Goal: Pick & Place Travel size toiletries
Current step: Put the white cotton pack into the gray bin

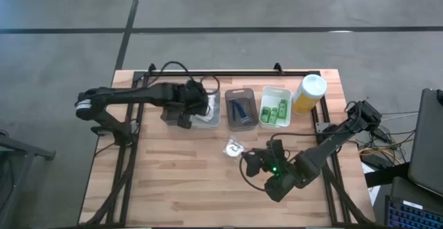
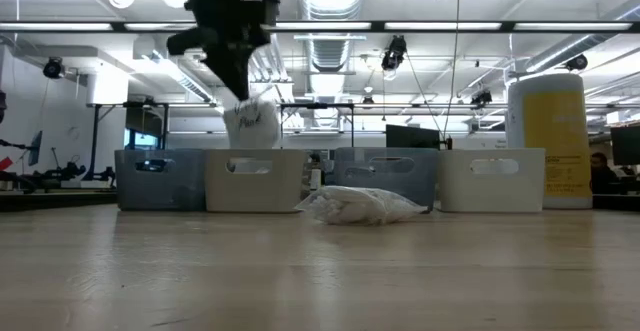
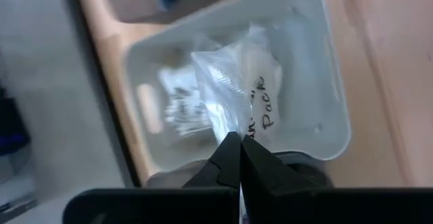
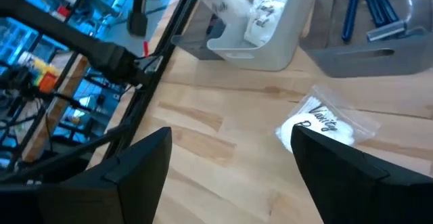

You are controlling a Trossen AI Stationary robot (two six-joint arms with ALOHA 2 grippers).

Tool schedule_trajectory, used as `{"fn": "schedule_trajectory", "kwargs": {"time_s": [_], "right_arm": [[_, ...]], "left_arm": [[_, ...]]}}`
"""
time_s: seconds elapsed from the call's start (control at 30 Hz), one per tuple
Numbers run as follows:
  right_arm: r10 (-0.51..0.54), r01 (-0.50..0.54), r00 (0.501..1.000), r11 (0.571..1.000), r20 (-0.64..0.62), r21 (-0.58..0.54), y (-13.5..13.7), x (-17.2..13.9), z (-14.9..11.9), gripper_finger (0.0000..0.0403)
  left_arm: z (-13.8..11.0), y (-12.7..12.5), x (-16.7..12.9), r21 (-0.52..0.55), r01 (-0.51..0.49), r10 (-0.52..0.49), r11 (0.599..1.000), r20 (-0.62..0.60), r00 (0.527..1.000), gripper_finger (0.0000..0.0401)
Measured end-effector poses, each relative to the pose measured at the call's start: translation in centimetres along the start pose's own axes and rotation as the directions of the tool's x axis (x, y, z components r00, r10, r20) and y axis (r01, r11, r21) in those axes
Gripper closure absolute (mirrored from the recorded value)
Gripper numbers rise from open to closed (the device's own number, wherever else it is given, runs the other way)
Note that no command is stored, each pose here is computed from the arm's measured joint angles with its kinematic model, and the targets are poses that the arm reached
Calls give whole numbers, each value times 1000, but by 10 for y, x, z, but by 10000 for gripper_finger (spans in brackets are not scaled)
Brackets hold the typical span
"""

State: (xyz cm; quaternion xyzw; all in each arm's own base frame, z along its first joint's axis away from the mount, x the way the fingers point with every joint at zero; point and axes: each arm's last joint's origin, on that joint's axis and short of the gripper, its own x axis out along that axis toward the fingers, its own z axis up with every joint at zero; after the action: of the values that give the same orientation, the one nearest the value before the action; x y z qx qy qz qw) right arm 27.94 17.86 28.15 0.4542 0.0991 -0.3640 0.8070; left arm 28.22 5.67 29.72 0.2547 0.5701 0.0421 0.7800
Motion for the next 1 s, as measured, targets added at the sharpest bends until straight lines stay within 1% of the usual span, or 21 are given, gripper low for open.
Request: {"fn": "schedule_trajectory", "kwargs": {"time_s": [0.2, 0.33, 0.47, 0.53, 0.6, 0.7, 0.83, 1.0], "right_arm": [[-19, 18, 1000, 998, 15, 58, -3, 4, 2, 110], [-28, 26, 999, 997, 24, 76, -4, 9, 4, 119], [-40, 37, 999, 996, 31, 81, -5, 13, 6, 125], [-44, 41, 998, 996, 34, 83, -5, 15, 7, 126], [-49, 46, 998, 996, 35, 82, -6, 16, 7, 125], [-51, 48, 998, 995, 35, 83, -6, 17, 8, 117], [-54, 51, 998, 995, 34, 81, -7, 17, 7, 103], [-61, 58, 998, 995, 33, 87, -10, 18, 6, 89]], "left_arm": [[6, -10, 36, 81, 92, -86, 993, -67, 994, 400], [9, -16, 55, 120, 131, -117, 984, -114, 987, 400], [12, -15, 67, 132, 126, -110, 983, -118, 987, 400], [14, -13, 71, 129, 104, -90, 986, -109, 990, 398], [15, -10, 76, 120, 59, -45, 991, -115, 992, 393], [14, -3, 79, 113, 4, 11, 994, -132, 991, 378], [9, 6, 80, 85, -15, 26, 996, -135, 991, 344], [2, 16, 81, 17, -28, 31, 999, -150, 988, 292]]}}
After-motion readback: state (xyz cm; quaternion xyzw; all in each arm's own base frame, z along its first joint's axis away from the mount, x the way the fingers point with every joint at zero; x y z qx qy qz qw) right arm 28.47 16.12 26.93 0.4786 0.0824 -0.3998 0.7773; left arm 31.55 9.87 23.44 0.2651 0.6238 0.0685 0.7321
